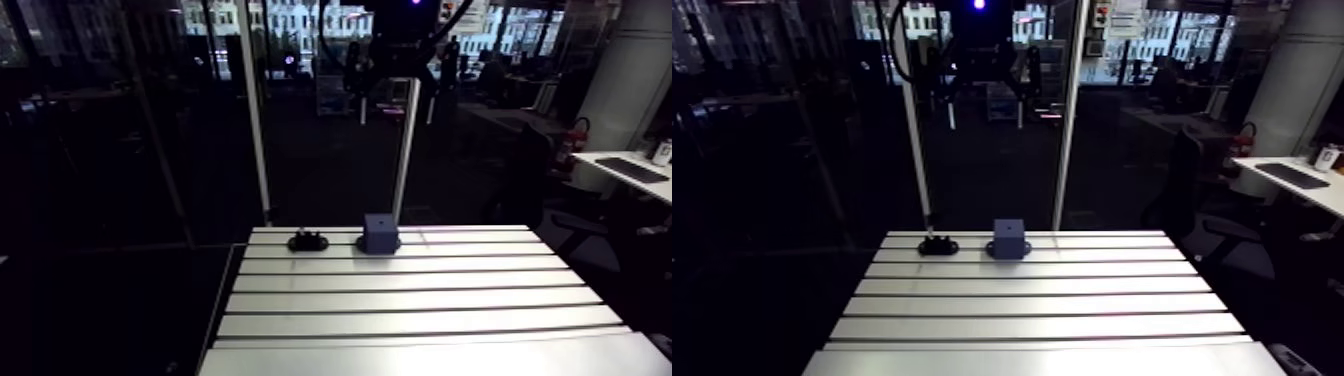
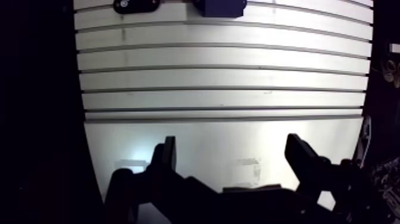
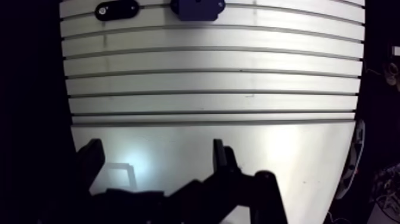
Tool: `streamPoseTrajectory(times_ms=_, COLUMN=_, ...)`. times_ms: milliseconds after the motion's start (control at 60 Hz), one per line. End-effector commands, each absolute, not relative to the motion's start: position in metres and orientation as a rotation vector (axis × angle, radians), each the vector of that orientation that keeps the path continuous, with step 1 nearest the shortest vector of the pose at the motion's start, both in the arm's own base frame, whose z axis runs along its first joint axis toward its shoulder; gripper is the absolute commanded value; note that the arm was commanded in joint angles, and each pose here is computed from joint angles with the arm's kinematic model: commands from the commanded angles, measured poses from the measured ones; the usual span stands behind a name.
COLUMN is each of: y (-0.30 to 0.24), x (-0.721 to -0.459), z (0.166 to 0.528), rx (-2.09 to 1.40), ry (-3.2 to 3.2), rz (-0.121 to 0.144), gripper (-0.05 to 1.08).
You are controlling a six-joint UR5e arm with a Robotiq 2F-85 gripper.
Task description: Pick up the M10 bolt and insert it into the hole until fully seated.
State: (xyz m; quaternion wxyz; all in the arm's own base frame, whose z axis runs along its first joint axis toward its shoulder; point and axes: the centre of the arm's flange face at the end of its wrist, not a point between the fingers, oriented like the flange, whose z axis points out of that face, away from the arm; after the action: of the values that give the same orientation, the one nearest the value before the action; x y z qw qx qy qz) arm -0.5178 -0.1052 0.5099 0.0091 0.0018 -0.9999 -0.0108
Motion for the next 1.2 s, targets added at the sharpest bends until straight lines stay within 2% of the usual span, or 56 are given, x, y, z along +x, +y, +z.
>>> streamPoseTrajectory(times_ms=17, y=-0.128, x=-0.527, z=0.518, rx=0.075, ry=-3.110, rz=-0.034, gripper=0.01)
streamPoseTrajectory(times_ms=583, y=-0.128, x=-0.527, z=0.516, rx=0.077, ry=-3.111, rz=-0.031, gripper=0.01)
streamPoseTrajectory(times_ms=917, y=-0.146, x=-0.538, z=0.495, rx=0.106, ry=-3.078, rz=-0.028, gripper=0.01)
streamPoseTrajectory(times_ms=1200, y=-0.179, x=-0.562, z=0.455, rx=0.136, ry=-3.032, rz=-0.025, gripper=0.01)
